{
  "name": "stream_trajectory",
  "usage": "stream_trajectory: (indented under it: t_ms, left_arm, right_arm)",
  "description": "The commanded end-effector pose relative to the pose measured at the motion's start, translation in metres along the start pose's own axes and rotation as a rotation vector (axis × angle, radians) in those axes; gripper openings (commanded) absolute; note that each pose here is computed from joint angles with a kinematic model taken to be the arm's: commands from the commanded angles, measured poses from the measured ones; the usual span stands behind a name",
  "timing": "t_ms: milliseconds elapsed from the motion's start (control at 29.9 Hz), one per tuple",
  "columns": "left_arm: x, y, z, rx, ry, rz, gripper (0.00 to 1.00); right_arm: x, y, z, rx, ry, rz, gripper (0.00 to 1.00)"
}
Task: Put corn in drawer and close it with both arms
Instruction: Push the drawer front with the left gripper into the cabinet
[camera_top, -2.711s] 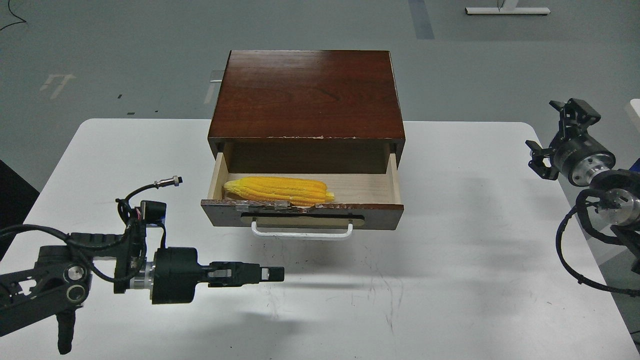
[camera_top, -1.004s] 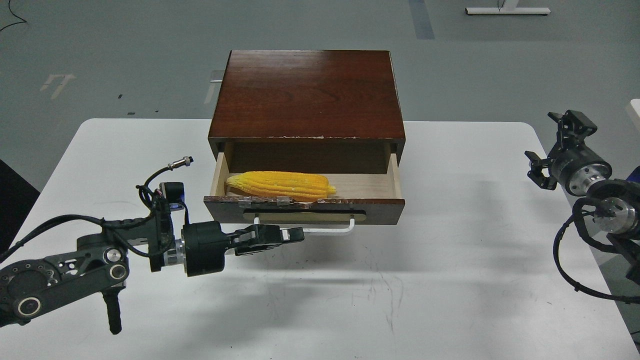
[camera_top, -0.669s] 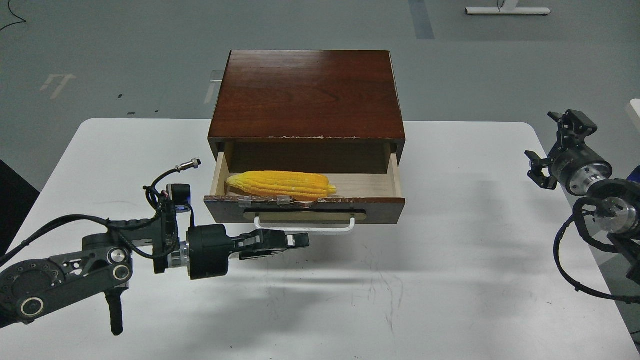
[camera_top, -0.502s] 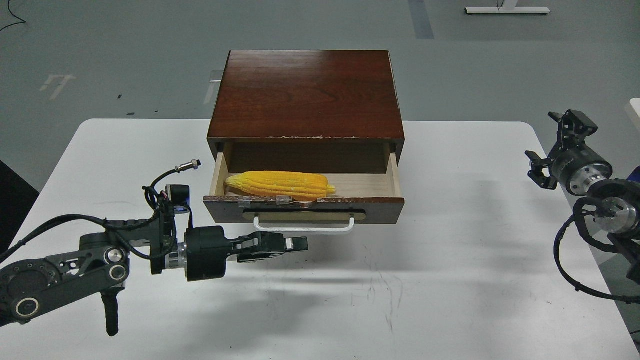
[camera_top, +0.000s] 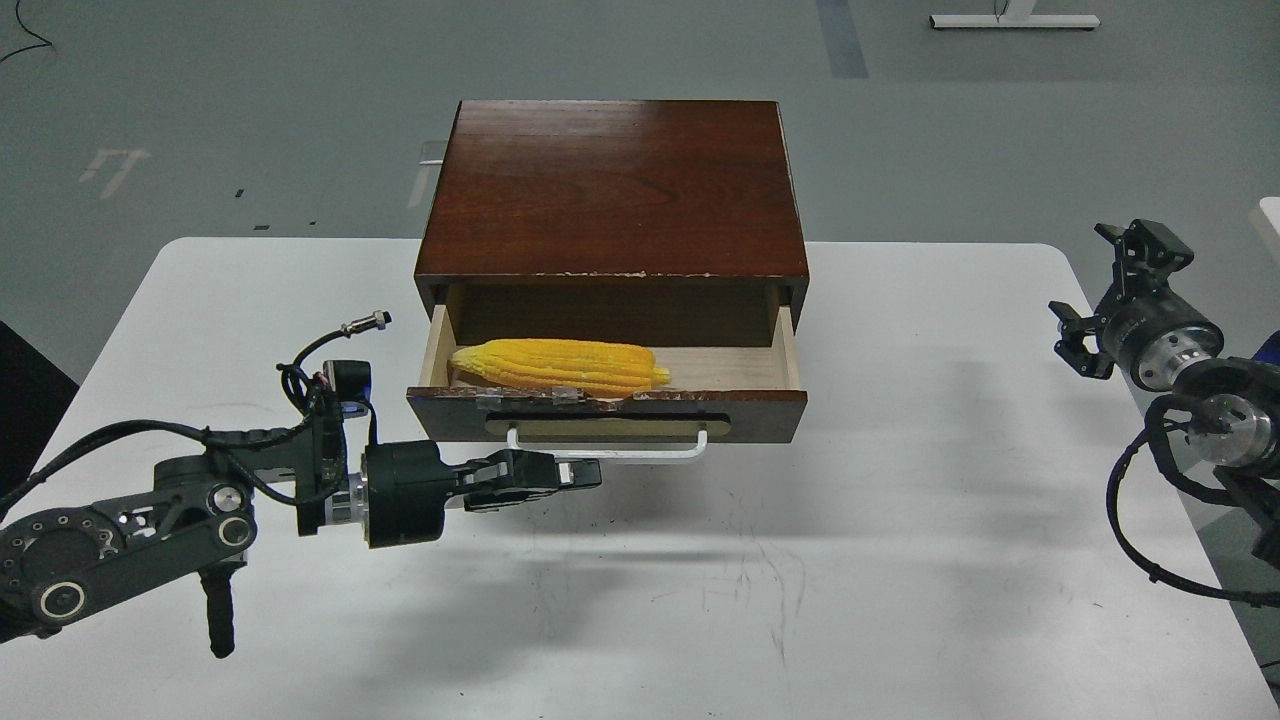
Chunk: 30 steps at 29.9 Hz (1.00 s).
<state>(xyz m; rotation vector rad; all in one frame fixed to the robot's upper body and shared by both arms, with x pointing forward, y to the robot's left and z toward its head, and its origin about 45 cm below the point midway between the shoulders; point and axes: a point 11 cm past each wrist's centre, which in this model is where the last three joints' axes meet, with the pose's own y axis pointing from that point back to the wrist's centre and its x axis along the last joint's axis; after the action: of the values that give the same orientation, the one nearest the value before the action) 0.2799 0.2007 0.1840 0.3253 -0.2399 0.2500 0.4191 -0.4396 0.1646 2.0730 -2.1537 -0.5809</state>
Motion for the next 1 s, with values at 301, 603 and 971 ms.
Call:
stream_trajectory:
  t_ms: [301,603,971]
  left_arm:
    - [0.020,-0.007,-0.010,0.028,-0.011,0.032,0.00]
    - [0.031,-0.014,-0.004,0.016,-0.033,0.043,0.00]
    - [0.044,-0.027,-0.002,0.012,-0.026,0.026,0.00]
  right_arm:
    - [0.000,0.001,0.006,-0.009,0.028,-0.004,0.96]
    - [0.004,0.004,0.011,-0.019,0.029,0.000,0.96]
    - [0.006,0.005,0.009,-0.016,0.030,0.003,0.96]
